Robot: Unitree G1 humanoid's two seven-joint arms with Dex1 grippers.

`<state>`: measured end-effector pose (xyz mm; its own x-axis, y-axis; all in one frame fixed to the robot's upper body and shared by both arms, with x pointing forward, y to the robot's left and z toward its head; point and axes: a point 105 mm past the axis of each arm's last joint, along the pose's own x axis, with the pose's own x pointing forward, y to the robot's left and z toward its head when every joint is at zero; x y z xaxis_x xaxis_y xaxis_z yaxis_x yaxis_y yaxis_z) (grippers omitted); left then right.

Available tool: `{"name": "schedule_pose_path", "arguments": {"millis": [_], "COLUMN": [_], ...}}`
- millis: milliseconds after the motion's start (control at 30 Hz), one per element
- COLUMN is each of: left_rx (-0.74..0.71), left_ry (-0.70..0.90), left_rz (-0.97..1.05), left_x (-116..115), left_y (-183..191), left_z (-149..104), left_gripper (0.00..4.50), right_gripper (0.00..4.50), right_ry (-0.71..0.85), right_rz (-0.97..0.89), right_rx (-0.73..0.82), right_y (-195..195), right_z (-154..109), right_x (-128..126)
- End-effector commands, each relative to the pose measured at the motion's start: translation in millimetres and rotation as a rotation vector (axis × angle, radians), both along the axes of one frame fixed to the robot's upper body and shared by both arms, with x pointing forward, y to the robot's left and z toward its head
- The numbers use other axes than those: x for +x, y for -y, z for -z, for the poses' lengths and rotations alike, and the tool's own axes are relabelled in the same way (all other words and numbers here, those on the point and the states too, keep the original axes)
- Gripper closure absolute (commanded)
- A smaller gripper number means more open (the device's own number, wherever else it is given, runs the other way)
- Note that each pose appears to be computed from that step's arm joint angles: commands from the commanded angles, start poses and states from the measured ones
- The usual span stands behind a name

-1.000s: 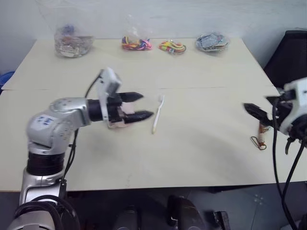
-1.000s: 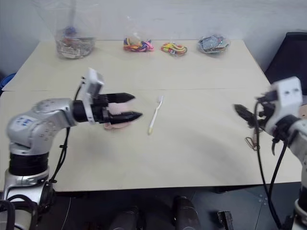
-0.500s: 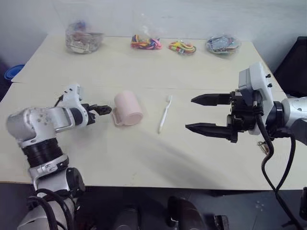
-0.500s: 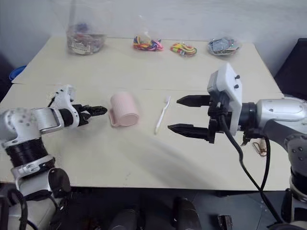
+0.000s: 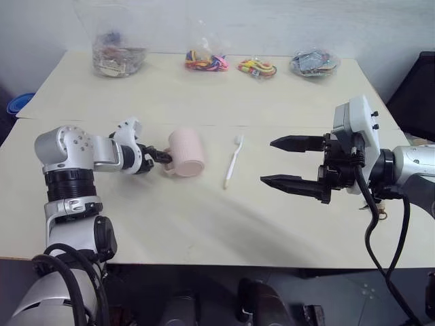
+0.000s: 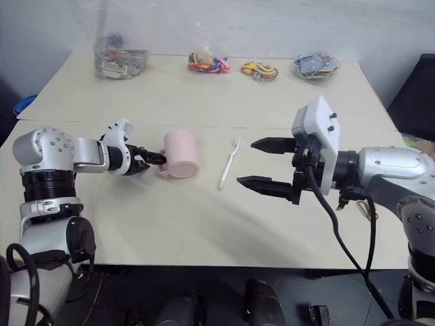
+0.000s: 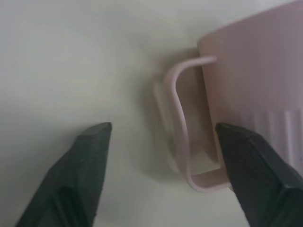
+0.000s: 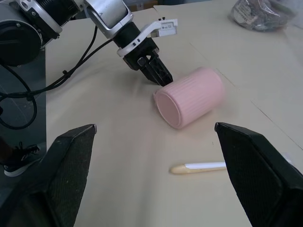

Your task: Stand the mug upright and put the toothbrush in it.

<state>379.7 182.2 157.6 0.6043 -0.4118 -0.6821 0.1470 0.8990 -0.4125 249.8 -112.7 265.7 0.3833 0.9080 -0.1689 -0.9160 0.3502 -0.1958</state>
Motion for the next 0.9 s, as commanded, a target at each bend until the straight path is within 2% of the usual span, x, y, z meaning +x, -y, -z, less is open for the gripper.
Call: {"name": "schedule_pose_path", "arguments": {"millis": [33,267,367,433,500,567,700,800,900], "left_rx": [-0.001,0.019,-0.008,-0.037,-0.059,0.041,0.173,0.316,0.376], "left_ry": [-0.076,-0.100,-0.091,-0.027,0.165,0.401,0.785,1.044,1.121], "left_rz": [0.079,0.080,0.072,0.046,0.020,0.006,-0.017,0.028,0.000], "left_x": [-8,-8,-7,-1,13,22,24,16,13], "left_y": [10,5,5,6,7,1,4,18,21], "left_z": [10,11,7,-6,-33,-57,-86,-86,-61], "left_gripper": [2.23,4.45,4.48,4.48,4.48,4.48,4.48,4.48,4.48], "right_gripper": [0.32,0.32,0.32,0.32,0.32,0.32,0.32,0.32,0.32], "right_ry": [0.066,0.070,0.069,0.066,0.061,0.053,0.039,0.041,0.027], "right_rz": [-0.013,0.003,0.008,0.016,0.031,0.049,0.078,0.114,0.120], "right_rx": [0.029,0.024,0.014,0.013,0.018,0.024,0.039,0.053,0.075], "right_y": [-1,-1,0,1,2,3,2,3,3], "right_z": [-12,-10,-7,-6,-4,-1,5,8,9], "right_x": [-7,-7,-7,-6,-4,-2,3,11,14]}}
